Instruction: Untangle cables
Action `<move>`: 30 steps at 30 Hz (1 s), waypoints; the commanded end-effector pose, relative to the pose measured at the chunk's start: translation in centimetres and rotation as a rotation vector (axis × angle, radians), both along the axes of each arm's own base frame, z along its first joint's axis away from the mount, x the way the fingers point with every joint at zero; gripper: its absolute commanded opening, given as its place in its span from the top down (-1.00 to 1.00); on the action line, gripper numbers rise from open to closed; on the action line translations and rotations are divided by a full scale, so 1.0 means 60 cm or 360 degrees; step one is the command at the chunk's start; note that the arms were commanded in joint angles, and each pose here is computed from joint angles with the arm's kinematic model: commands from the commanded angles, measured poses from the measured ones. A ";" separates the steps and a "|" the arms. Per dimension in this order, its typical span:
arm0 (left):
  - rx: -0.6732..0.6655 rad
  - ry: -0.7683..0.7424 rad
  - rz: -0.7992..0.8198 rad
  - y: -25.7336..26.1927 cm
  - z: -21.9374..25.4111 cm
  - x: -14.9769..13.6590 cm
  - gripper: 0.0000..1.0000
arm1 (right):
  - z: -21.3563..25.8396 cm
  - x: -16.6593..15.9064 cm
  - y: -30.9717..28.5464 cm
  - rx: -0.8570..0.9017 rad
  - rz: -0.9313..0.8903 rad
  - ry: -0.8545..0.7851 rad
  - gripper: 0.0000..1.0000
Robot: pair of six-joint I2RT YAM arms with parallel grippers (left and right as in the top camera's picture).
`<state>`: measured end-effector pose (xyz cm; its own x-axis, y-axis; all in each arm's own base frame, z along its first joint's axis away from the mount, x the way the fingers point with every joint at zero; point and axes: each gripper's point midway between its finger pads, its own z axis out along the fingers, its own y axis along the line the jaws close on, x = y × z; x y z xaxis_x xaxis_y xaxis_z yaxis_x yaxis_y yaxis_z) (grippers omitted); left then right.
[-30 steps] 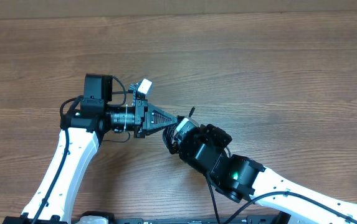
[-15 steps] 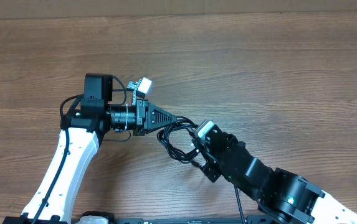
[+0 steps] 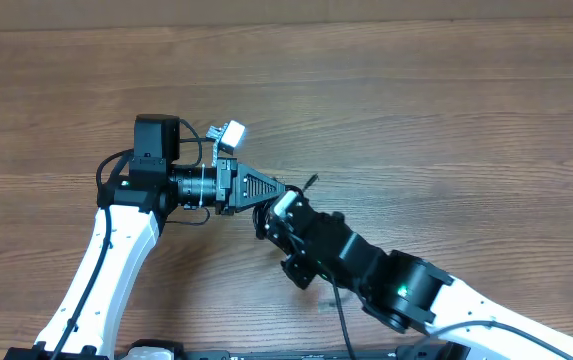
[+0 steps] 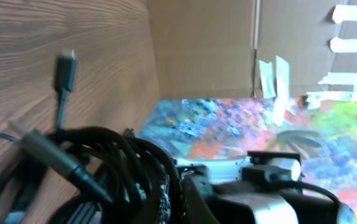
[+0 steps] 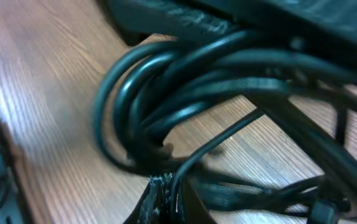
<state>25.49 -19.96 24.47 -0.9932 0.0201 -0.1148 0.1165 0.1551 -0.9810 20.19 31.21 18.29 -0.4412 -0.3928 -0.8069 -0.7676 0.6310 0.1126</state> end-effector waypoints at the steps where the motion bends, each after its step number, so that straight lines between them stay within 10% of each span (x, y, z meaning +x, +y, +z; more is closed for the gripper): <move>1: -0.0154 -0.0051 -0.0132 -0.007 0.035 -0.020 0.91 | 0.028 0.053 -0.013 0.0099 -0.0253 -0.0019 0.89; 17: -0.0256 -0.0033 -0.0253 -0.018 0.053 -0.044 0.91 | 0.045 0.134 -0.067 0.0345 -0.0638 0.0116 -0.19; 22: -0.0250 -0.0038 -0.0253 -0.019 0.052 -0.044 0.91 | 0.036 0.127 -0.057 0.0381 -0.0603 0.0212 -0.96; 30: -0.0040 -0.0100 -0.0025 -0.001 0.016 0.004 0.91 | 0.069 0.050 -0.095 0.0388 -0.0498 0.0351 -1.00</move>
